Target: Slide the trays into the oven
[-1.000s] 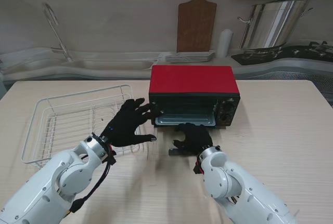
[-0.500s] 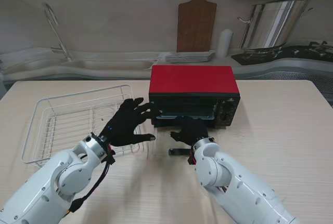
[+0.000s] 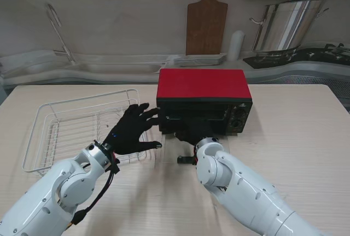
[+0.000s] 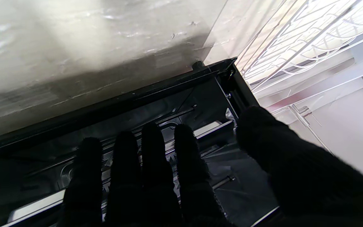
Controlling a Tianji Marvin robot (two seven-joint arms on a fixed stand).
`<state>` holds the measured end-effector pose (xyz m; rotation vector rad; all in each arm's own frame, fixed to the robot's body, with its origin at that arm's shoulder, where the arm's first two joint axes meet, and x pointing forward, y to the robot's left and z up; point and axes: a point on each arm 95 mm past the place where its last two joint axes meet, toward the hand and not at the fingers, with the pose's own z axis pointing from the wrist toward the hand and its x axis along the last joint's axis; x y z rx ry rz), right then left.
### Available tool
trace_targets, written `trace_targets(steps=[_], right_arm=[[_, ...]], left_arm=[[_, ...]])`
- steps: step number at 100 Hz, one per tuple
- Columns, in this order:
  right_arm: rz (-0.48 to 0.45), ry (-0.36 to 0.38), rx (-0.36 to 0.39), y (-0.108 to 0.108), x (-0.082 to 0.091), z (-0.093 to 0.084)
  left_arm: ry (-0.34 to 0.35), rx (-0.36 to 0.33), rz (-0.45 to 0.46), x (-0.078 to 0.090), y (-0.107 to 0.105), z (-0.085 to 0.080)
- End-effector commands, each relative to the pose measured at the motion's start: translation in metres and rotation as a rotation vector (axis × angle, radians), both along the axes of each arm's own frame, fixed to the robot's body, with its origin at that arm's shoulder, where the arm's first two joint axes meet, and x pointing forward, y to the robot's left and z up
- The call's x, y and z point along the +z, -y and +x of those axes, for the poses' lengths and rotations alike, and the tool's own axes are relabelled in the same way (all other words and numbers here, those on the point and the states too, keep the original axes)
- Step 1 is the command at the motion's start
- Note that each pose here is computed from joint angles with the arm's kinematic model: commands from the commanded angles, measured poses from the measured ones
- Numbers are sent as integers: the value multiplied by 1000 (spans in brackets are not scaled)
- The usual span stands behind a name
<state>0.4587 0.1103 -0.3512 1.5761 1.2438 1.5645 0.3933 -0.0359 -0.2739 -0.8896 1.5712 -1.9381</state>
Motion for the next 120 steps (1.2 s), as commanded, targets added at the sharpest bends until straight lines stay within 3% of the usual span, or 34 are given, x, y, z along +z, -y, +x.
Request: trace_targets(steps=[1,42,69,98,120], right_arm=[[7,-5,7,-9,3,3],[-2,-5,-24,-13,1,13],[-4,-16,-20,-12,0,10],[8,-34,9,-5,-1,-6],[33,-10,59,5,1,-35]], left_arm=[[-14,-6,2,-1,3,-3],[-16,-5,-1,-2,2,-3],[-17,-6,-2,-2,3,-3],[-14,-8,-3,-2,3,-3],[-14,-5,-7,-2,3,-3]])
